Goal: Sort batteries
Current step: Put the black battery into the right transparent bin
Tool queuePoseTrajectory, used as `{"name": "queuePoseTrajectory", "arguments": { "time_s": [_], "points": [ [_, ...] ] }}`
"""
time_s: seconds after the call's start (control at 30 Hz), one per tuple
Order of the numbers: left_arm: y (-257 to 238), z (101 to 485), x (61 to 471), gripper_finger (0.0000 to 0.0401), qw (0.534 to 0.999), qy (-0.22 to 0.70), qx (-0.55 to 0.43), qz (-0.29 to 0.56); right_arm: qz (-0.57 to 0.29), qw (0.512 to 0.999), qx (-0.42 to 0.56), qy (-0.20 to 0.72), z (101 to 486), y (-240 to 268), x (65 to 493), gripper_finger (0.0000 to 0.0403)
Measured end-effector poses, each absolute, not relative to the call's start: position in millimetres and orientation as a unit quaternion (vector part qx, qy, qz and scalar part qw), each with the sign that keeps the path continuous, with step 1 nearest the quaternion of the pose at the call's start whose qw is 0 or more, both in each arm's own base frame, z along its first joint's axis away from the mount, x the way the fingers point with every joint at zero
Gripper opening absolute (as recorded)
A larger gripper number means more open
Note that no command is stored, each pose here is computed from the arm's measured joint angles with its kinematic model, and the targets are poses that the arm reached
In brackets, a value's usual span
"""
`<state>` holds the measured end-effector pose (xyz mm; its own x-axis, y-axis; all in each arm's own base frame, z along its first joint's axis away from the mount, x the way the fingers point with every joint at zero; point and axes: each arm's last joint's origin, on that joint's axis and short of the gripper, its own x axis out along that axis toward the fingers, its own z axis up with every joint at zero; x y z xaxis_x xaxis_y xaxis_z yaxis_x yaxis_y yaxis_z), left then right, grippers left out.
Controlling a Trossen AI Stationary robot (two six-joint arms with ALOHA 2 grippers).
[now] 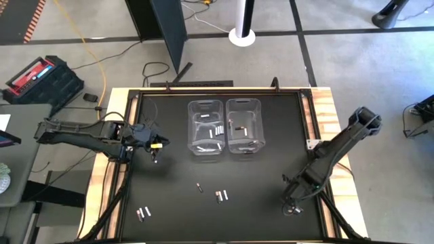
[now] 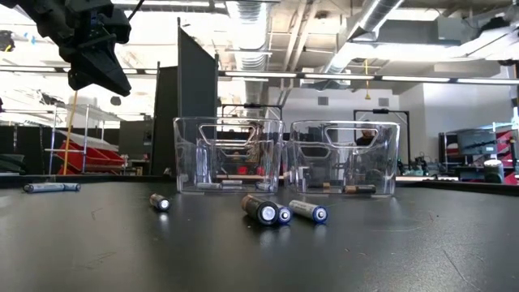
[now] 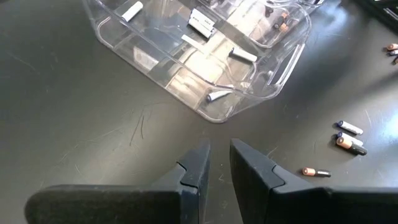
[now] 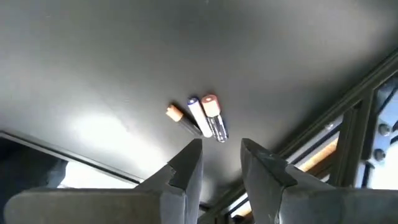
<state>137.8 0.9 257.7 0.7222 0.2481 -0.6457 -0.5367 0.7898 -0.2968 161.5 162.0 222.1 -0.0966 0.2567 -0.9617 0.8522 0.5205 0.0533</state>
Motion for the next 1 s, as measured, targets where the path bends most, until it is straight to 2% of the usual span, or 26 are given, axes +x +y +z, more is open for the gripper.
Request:
{"name": "queuePoseTrajectory", "arguments": {
  "time_s": [0.27,0.47,1.0],
  "points": [
    [1.0,257.8,137.9,0.0056,0.897,0.301,-0.239,0.219,-0.277,0.493,0.377,0.734,199.2,174.8,169.0,0.0127],
    [1.0,257.8,137.9,0.0056,0.897,0.301,-0.239,0.220,-0.232,0.509,0.373,0.740,186.1,185.7,180.1,0.0127],
    [1.2,258.0,137.9,0.0056,0.897,0.298,-0.239,0.224,-0.253,0.494,0.314,0.770,158.4,190.8,182.3,0.0127]
  ]
}}
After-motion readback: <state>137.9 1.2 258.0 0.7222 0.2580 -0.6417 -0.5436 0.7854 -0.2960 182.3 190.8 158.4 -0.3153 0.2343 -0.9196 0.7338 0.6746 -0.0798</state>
